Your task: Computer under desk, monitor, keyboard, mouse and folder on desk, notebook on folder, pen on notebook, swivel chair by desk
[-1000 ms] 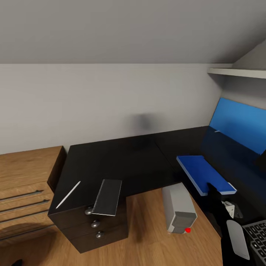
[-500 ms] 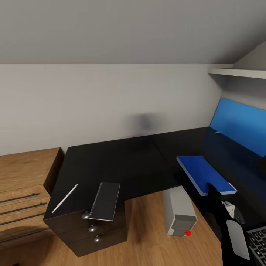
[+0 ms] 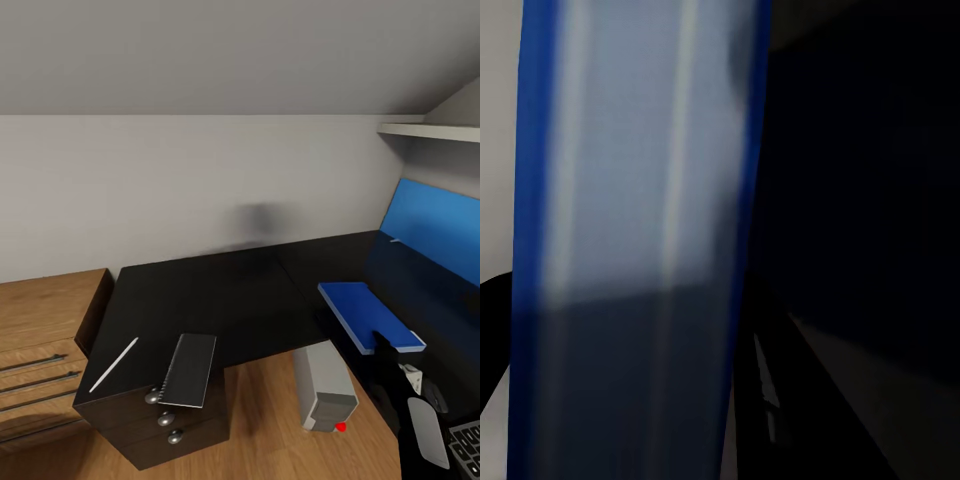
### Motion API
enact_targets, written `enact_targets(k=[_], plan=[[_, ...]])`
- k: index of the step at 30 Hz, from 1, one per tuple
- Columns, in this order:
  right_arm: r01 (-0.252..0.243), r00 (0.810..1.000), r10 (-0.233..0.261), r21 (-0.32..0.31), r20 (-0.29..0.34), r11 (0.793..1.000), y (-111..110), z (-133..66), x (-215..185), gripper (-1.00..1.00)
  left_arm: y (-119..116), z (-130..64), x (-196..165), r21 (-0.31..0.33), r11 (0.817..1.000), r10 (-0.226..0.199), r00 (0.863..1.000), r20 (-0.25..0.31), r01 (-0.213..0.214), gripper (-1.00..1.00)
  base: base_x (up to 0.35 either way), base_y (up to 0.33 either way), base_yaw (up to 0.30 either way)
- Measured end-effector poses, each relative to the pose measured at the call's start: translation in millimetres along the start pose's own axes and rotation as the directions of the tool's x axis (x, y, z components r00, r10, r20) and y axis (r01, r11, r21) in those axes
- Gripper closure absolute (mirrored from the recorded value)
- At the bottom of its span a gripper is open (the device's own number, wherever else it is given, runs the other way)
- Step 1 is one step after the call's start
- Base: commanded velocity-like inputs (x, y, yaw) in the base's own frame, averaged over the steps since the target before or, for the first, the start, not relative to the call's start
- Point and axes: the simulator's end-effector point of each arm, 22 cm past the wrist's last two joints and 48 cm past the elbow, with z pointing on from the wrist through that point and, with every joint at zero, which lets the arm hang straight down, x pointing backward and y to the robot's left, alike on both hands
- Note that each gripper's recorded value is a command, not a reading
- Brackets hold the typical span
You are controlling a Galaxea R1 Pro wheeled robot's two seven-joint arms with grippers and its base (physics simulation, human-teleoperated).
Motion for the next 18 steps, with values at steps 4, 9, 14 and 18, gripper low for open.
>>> enact_targets(k=[4, 9, 14, 18], plan=[[0.002, 1.000, -0.002, 0.001, 0.000, 1.000, 0.1, 0.0, -0.2, -1.00, 0.0, 0.0, 0.0, 0.000, 1.000, 0.000, 1.000, 0.000, 0.000, -1.00, 0.000, 0.000, 0.000], [0.002, 1.000, -0.002, 0.000, 0.000, 1.000, 0.3, -0.1, -0.1, -1.00, 0.0, 0.0, 0.0, 0.000, 1.000, 0.000, 1.000, 0.000, 0.000, -1.00, 0.000, 0.000, 0.000], [0.002, 1.000, -0.002, -0.001, 0.000, 1.000, 0.5, -0.1, -0.1, -1.00, 0.0, 0.0, 0.0, 0.000, 1.000, 0.000, 1.000, 0.000, 0.000, -1.00, 0.000, 0.000, 0.000], [0.002, 1.000, -0.002, -0.001, 0.000, 1.000, 0.4, 0.1, -0.1, -1.00, 0.0, 0.1, 0.0, 0.000, 1.000, 0.000, 1.000, 0.000, 0.000, -1.00, -0.101, -0.013, 0.000]])
